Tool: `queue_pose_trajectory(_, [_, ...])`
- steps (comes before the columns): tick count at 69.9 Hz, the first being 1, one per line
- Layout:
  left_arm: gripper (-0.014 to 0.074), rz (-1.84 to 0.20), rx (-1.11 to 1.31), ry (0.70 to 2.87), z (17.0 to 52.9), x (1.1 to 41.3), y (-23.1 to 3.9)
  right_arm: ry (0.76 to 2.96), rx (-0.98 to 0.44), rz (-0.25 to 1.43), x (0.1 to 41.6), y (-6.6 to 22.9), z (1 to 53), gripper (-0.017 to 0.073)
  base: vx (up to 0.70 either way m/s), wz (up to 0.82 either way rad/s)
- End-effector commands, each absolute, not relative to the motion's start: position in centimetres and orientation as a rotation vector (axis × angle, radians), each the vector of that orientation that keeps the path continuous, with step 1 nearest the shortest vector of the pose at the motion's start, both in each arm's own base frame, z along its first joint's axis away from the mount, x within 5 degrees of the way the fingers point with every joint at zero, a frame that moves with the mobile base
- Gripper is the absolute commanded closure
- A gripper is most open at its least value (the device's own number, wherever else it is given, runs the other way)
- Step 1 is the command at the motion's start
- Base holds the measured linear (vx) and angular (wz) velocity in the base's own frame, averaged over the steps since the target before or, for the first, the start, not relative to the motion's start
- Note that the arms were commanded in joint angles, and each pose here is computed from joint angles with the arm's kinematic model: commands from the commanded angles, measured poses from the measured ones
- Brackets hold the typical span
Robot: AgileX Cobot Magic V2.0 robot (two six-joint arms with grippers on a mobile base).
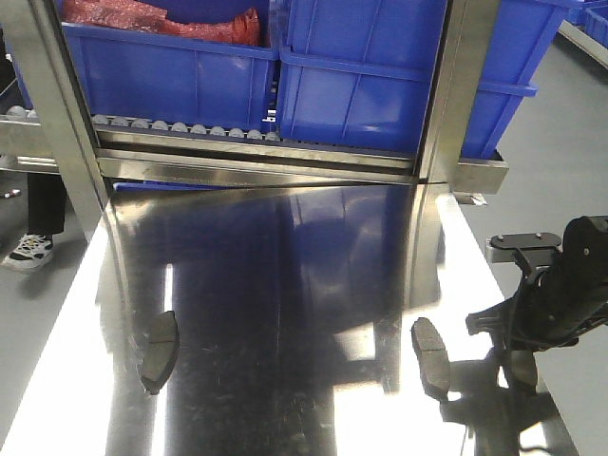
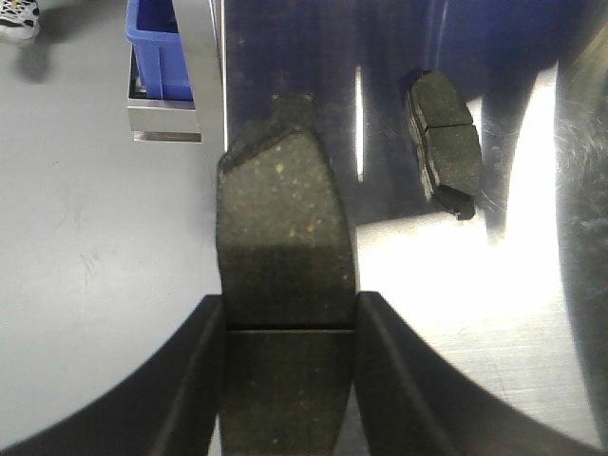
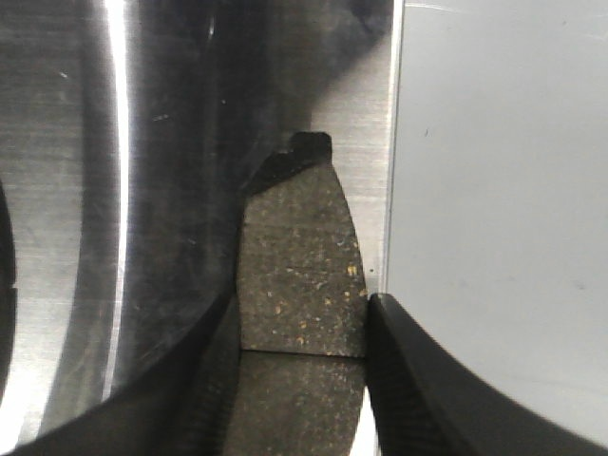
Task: Move and align brake pads A on conveyor
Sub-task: 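Lower the right gripper onto the brake pad nearest it and close, then lift the grey brake pad off the table with the right gripper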
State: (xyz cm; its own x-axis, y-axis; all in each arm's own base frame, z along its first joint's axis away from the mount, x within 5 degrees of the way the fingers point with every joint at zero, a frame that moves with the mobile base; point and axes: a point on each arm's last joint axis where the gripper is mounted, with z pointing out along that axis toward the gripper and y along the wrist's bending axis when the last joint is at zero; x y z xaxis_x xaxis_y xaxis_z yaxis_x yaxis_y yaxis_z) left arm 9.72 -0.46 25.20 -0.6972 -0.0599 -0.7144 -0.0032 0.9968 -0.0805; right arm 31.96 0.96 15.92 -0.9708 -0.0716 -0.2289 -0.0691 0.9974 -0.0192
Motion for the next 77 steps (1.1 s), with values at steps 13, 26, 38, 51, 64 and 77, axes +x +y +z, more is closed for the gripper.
queue_pose_trajectory(13, [0.0465,-0.105,-0.045,2.236,26.7,10.3,-0.5,2.832,-0.107,-0.021,32.5,0.8,17.8,0.0446,0.0,0.0])
queue_pose_trajectory(26, [0.0465,-0.105,-0.045,2.236,26.7,10.3,-0.5,2.794,-0.111,-0.023,32.2,0.8,19.0,0.0445,0.0,0.0])
queue_pose_trajectory(38, [0.0465,-0.105,-0.045,2.236,26.7,10.3,-0.5,2.719,-0.118,-0.025,31.4,0.8,21.5,0.0445,0.0,0.0])
queue_pose_trajectory(51, [0.0465,-0.105,-0.045,2.236,26.7,10.3,-0.5,2.642,-0.116,-0.022,30.4,0.8,24.2,0.0445,0.0,0.0])
queue_pose_trajectory(64, [0.0465,-0.105,-0.045,2.236,26.7,10.3,-0.5,2.522,-0.124,-0.004,27.8,0.9,25.7,0.0445,0.0,0.0])
queue_pose_trajectory(77, [0.0465,-0.105,-0.045,2.236,26.7,10.3,-0.5,2.388,-0.114,-0.007,23.7,0.8,25.7,0.0445,0.0,0.0])
